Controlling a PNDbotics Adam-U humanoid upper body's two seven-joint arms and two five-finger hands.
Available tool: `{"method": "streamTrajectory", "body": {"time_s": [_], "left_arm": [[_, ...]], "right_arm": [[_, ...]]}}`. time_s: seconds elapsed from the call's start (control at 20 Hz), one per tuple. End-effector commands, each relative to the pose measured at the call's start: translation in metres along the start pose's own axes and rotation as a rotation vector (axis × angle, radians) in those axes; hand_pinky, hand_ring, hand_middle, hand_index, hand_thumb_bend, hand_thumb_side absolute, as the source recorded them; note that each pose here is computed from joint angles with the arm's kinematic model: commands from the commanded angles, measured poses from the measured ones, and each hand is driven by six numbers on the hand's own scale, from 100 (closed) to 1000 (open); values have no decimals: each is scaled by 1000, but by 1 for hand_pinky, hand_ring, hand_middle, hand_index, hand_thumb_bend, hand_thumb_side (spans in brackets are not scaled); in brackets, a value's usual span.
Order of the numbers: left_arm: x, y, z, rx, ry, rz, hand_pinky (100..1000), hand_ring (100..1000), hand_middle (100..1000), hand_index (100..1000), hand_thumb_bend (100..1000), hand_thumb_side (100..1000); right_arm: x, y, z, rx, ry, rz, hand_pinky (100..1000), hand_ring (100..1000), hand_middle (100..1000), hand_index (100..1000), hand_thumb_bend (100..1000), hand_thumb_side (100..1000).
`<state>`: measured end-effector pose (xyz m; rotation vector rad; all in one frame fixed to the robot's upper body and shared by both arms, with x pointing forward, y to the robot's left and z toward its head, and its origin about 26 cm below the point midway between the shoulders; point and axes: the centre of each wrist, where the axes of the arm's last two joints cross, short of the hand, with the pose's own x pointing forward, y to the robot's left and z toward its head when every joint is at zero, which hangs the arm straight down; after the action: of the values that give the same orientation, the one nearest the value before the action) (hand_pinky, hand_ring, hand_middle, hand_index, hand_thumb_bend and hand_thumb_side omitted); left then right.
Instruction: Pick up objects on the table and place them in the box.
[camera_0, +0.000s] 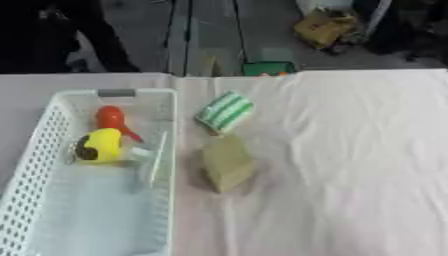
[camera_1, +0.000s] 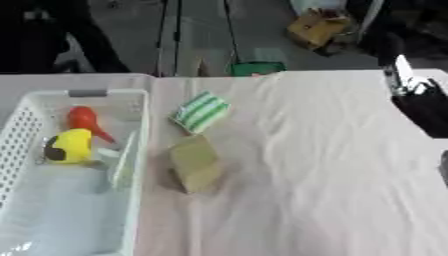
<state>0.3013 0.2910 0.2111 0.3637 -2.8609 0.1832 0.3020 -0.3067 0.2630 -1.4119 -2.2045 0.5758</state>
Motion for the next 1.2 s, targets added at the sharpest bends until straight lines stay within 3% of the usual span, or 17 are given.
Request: {"method": "streamTrajectory", "body": {"time_s": [0.05,0.5,0.8,1.2], "left_arm": [[4,2,-7,-21,-22,-3,944,941,1000,972,113,1000],[4,1,-8,-28,-19,3,944,941,1000,971,112,1000],[4,0,-10,-32,-25,10,944,940,1000,970,111,1000],[4,-2,-10,-37,-28,18,943,940,1000,970,111,1000]], "right_arm": [[10,-4,-8,66,-46,-3,891,866,773,905,522,1000],[20,-4,-15,243,-170,65,901,890,802,921,528,1000],[21,-9,-20,381,-308,172,917,920,847,951,526,1000],[25,-13,-26,488,-465,249,931,944,880,981,531,1000]]}}
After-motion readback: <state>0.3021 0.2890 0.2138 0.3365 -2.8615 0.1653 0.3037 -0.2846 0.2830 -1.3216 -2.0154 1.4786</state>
